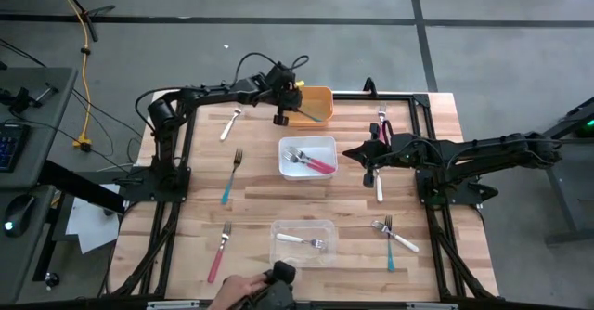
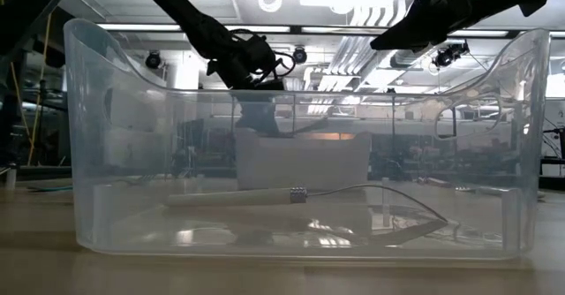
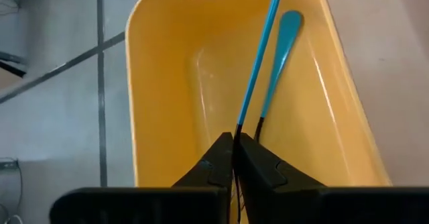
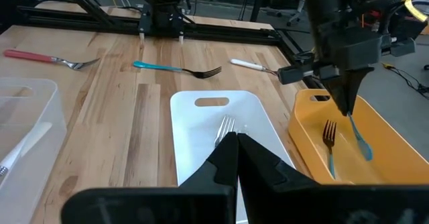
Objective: Sort silverware by color (type)
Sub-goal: Put the bottom left blue fork into the yellow bin, then put the bottom right white fork into the transparent bin
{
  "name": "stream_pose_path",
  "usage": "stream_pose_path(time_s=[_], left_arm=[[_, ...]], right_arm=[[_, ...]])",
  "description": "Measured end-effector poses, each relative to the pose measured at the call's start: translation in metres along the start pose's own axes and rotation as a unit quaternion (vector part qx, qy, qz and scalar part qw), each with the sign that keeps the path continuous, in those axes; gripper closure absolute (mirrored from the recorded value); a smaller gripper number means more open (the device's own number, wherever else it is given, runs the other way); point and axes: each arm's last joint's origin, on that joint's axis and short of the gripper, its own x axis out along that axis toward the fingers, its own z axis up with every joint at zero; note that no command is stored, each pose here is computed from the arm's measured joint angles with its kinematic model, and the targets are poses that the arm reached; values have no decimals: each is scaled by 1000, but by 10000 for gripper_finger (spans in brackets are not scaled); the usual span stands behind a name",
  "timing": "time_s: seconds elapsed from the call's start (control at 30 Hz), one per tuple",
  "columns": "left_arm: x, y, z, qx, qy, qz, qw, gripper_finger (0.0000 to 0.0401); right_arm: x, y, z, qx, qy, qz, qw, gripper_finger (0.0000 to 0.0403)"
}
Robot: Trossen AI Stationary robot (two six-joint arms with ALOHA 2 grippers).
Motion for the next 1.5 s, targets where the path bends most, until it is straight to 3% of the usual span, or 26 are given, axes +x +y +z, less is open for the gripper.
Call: stream_pose_path(time_s=[0.37, 0.73, 0.97, 1.13, 1.4, 1.5], left_arm=[[0, 0, 0, -26, 17, 15, 999, 363], [-1, -6, 6, -16, 32, 17, 999, 378], [-26, -1, 9, -25, 13, 12, 1000, 400], [-50, -4, 9, -64, -22, 5, 998, 400], [-84, -37, -15, -111, -67, 30, 991, 401], [-98, -54, -28, -140, -97, 52, 984, 400]], right_arm=[[0, 0, 0, 1, 2, 0, 1000, 403], [0, 0, -2, 1, 12, 1, 1000, 403], [0, 0, -3, 1, 15, 2, 1000, 403], [0, 1, -5, -1, 28, 3, 1000, 403], [0, 1, -7, 3, 34, 3, 999, 403], [0, -1, -7, 28, 37, -33, 998, 403]])
